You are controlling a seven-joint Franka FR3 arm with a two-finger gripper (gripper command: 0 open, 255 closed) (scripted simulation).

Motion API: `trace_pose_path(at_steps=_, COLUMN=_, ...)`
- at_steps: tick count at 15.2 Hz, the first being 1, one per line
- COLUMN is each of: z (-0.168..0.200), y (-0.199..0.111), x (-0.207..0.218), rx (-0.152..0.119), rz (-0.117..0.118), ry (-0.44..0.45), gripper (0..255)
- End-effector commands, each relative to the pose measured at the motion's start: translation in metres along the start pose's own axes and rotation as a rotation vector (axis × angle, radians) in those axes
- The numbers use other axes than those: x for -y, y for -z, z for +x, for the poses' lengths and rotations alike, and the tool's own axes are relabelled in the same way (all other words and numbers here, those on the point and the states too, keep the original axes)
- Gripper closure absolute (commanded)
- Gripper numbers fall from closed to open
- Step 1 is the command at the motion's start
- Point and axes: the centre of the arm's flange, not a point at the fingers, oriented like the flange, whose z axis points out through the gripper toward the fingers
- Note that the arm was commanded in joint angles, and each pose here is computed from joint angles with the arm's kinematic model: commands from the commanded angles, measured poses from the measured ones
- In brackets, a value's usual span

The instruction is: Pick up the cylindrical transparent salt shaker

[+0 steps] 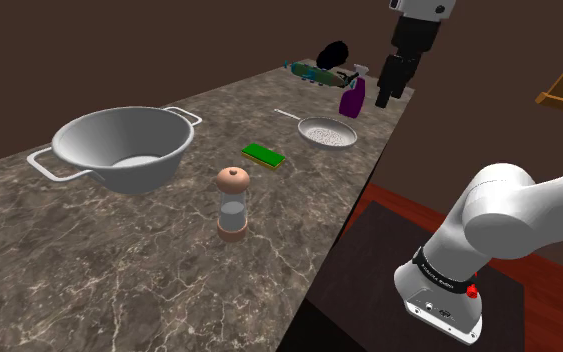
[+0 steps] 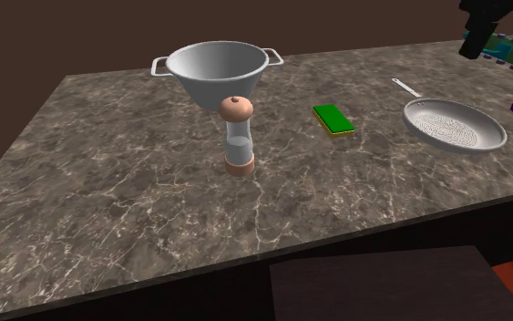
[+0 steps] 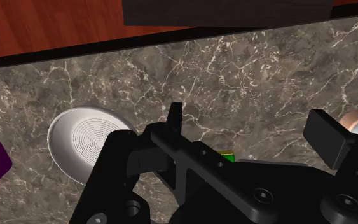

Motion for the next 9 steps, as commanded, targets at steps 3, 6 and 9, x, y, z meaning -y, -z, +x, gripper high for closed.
trace_pose_path(at_steps=3, z=0.012, y=-0.008, x=0.022, rx=-0.006, rz=0.002, ry=0.007, gripper=0)
trace_pose_path(at_steps=6, z=0.029, y=-0.02, x=0.054, rx=-0.014, rz=0.005, ry=0.019, gripper=0)
trace_pose_path(at_steps=9, z=0.046, y=-0.032, x=0.087, rx=-0.022, rz=0.008, ry=0.03, gripper=0)
